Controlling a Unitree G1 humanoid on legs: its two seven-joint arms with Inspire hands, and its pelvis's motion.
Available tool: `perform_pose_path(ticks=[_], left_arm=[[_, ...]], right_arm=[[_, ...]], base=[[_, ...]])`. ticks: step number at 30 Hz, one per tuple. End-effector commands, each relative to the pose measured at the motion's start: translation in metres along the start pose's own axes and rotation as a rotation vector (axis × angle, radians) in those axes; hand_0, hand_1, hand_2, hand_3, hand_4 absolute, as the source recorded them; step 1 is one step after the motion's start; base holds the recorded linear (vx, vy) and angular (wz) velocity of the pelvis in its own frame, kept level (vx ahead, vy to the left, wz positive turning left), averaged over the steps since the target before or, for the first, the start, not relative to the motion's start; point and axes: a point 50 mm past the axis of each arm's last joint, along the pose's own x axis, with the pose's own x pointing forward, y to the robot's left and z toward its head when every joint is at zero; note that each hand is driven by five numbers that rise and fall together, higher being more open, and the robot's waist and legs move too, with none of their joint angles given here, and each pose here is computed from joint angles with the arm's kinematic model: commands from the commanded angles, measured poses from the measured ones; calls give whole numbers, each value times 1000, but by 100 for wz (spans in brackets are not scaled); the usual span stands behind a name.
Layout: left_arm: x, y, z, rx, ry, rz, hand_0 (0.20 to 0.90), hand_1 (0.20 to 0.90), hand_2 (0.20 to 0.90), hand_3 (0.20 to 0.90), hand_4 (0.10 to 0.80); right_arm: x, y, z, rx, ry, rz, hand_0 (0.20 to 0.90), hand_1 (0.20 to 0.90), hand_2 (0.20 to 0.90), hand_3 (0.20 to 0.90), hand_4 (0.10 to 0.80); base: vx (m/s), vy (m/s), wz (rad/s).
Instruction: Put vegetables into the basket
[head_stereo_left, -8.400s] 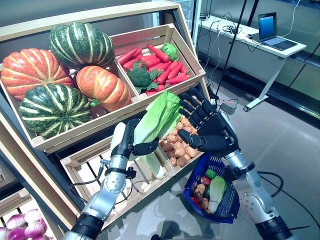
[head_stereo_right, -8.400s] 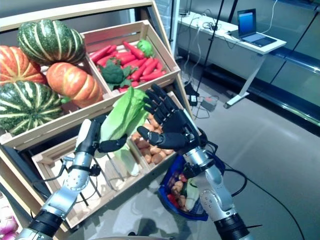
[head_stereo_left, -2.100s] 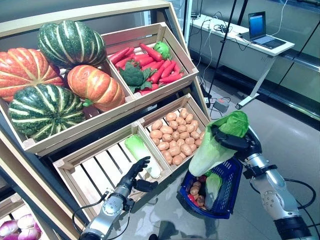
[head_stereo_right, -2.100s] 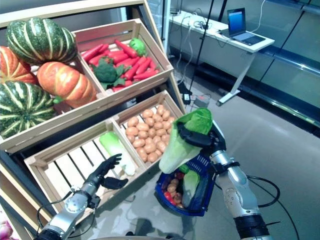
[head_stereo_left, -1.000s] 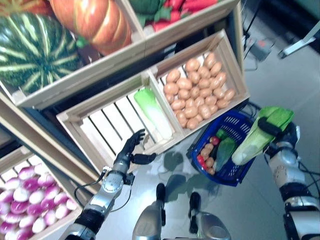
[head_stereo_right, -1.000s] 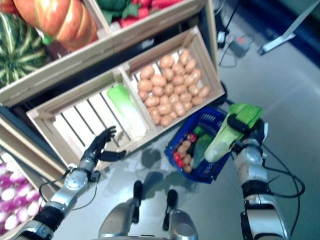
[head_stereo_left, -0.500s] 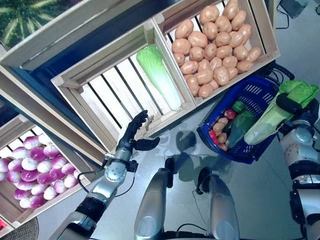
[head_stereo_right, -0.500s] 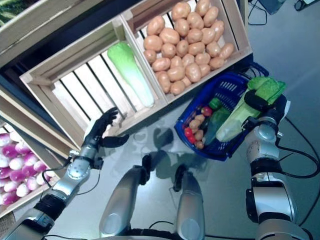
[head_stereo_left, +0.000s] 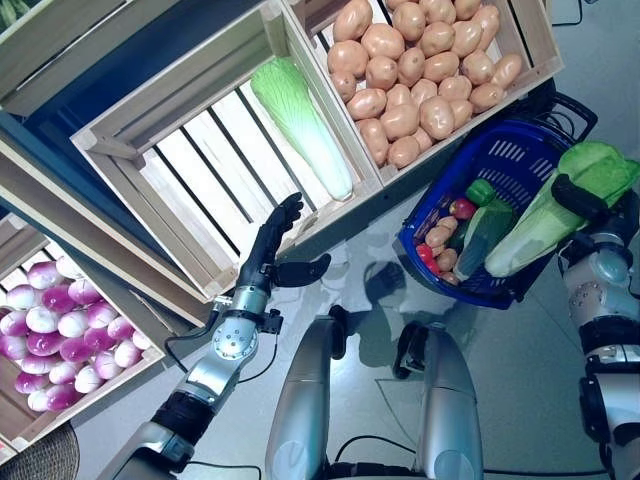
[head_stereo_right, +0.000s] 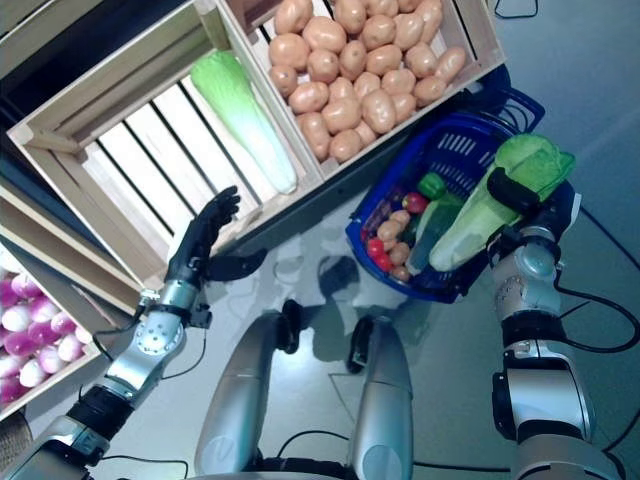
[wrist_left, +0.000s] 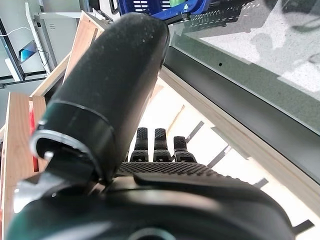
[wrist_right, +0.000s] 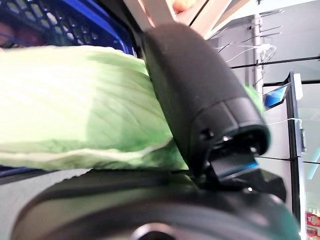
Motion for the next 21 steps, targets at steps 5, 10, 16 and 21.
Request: perform_pose_path(ticks=[5,10,16,21], left_arm=[[6,15,43,-24,-253,121,900,900,900,900,800],[10,33,47,57,-293,208,900,900,900,900,800],[28,59,63,284,-327,327,900,900,900,900,800],[48,98,74,608,-290,493,900,900,900,900,800]], right_arm=[[9,9,89,84,-348,126,900,900,900,900,800],[6,23,83,94,-340,199,900,900,900,900,800],[2,33,69,77,-317,259,900,900,900,900,800],[-2,41,61,88,-299,315,900,900,900,900,800]], base=[[0,0,0],[0,0,0],[10,33,-5],[21,71,-8]])
